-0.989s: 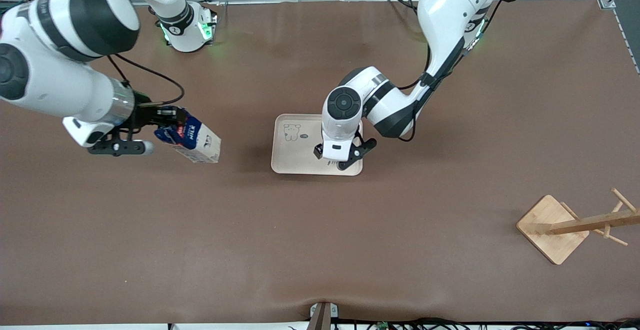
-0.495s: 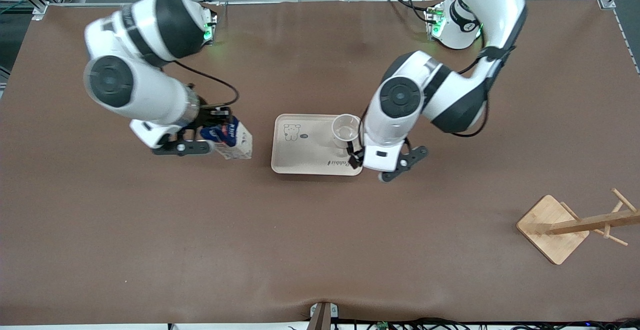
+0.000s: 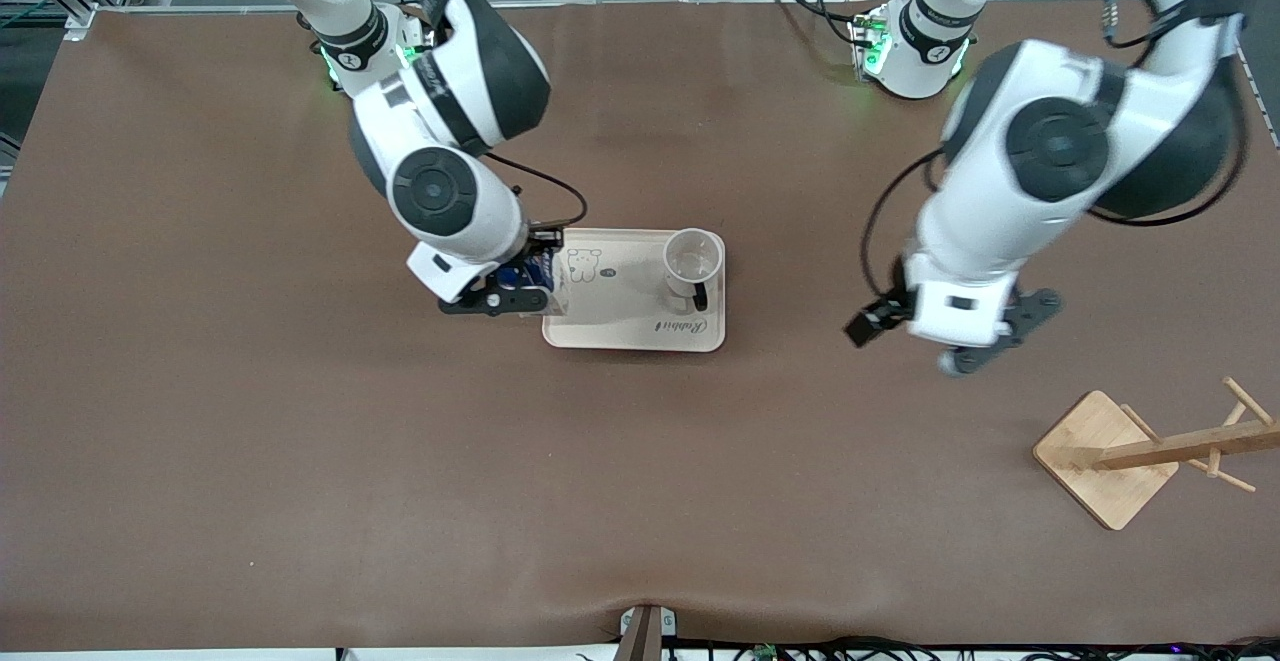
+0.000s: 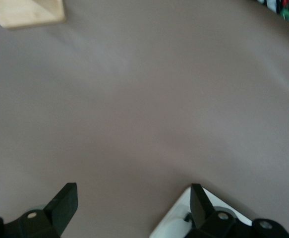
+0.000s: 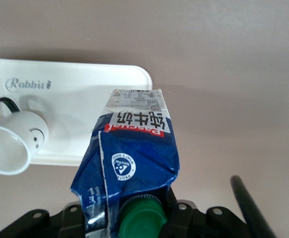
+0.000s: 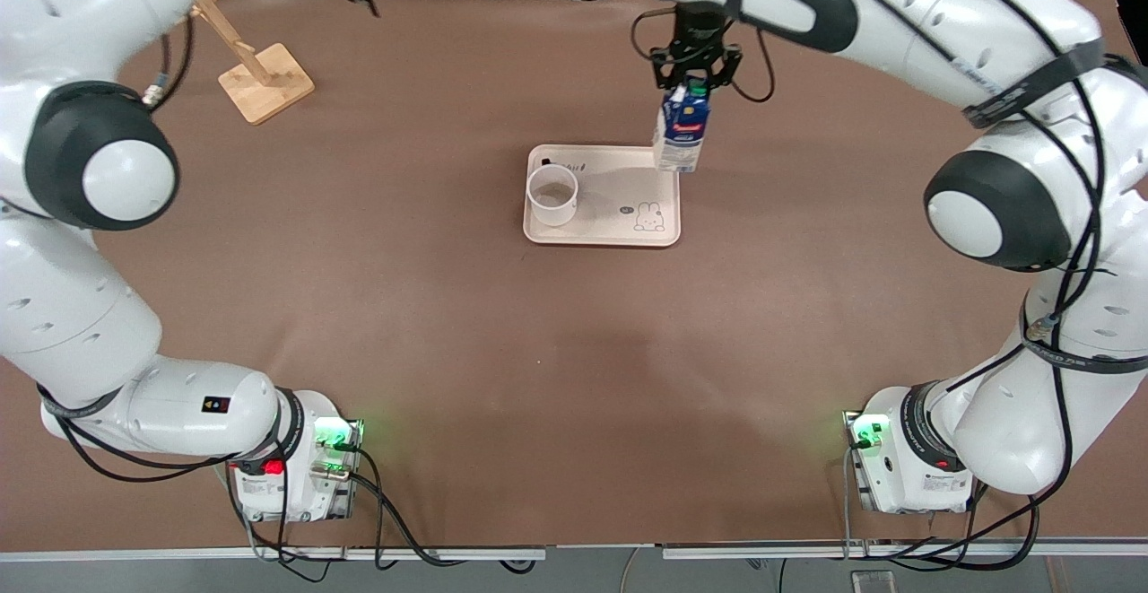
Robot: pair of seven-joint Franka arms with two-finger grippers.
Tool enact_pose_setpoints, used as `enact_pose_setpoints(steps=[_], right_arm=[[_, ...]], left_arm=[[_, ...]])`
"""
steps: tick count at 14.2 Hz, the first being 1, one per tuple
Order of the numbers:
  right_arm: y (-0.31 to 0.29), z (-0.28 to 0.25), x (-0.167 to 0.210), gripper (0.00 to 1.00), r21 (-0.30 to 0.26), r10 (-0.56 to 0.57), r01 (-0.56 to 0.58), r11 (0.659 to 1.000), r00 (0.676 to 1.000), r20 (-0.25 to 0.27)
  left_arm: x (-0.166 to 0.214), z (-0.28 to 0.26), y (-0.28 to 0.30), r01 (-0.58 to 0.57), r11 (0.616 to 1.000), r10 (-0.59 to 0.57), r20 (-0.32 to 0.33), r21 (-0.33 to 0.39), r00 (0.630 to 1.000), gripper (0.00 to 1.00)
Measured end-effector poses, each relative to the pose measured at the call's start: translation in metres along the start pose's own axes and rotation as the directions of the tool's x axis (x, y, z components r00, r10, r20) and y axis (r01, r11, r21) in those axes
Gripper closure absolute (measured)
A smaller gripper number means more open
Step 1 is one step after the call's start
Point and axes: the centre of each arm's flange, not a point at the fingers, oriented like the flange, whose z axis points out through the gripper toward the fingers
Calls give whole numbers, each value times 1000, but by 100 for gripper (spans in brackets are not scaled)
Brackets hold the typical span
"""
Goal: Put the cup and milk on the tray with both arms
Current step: 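Open the left gripper and withdraw while the right gripper carries the carton, then lower the milk carton onto the tray beside the mug with the right gripper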
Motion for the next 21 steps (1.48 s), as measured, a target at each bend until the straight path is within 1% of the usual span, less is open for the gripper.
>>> enact_pose_setpoints(steps=[2,5,8,10,12,14,16,18,21], right_arm=[[-21,19,1,50,-5,-7,7,1000,1000,-17],[-39,46,8,50,-7,-23,23,1000,999,-43],[-49,63,8,50,-21,-34,34,999,999,-36],[-48,64,7,50,-26,-33,32,999,999,-27],[-45,67,5,50,-42,-31,31,999,1000,0],[-45,68,4,50,-47,-30,31,998,999,12],[-45,69,3,50,-42,-28,29,999,999,21],[-47,70,1,50,-20,-22,23,1000,999,41],[-46,74,1,50,-21,-19,20,1000,999,50]], left_arm=[[28,-13,-33,2,1000,-2,-10,4,1000,0],[66,-34,-83,-35,999,35,-38,-3,999,0],[88,-55,-125,-83,997,83,-65,0,994,0],[91,-65,-143,-107,994,108,-59,16,992,0],[89,-75,-155,-119,992,121,-50,32,991,0],[84,-87,-165,-145,988,147,-47,45,988,0],[77,-99,-169,-173,983,176,-49,54,983,0],[70,-110,-173,-212,975,215,-56,60,975,0],[66,-113,-176,-278,958,281,-34,74,959,0]])
